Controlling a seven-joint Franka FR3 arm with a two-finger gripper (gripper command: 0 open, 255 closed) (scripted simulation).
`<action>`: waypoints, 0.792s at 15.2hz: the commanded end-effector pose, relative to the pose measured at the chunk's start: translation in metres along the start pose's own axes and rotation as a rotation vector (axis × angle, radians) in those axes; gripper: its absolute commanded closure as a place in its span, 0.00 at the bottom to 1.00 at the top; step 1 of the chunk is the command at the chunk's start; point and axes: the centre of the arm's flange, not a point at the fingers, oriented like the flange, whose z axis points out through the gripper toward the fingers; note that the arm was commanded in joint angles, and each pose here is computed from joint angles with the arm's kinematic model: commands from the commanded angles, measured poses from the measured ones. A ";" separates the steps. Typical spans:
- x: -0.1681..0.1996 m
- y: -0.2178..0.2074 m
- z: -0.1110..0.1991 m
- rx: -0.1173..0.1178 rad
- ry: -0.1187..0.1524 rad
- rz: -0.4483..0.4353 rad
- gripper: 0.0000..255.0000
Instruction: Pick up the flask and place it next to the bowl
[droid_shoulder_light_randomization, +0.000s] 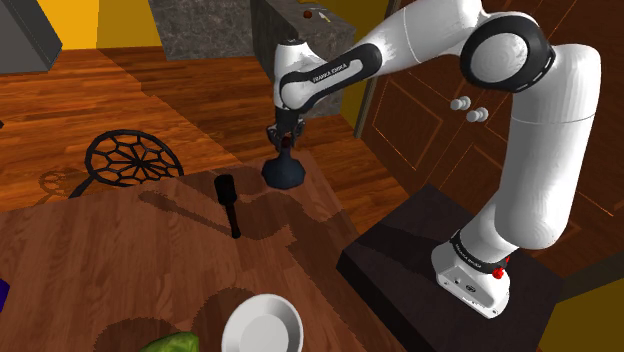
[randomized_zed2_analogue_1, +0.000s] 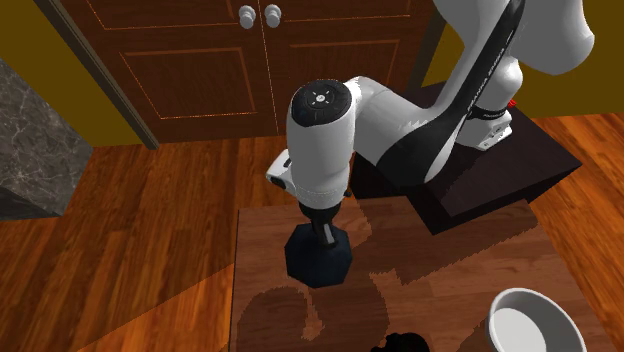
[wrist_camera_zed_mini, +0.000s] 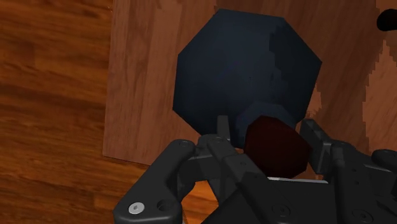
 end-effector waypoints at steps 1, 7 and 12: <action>0.000 -0.001 -0.012 0.001 0.001 0.000 1.00; 0.000 -0.002 -0.043 0.001 0.001 0.000 1.00; 0.000 -0.003 -0.070 0.001 0.001 0.000 1.00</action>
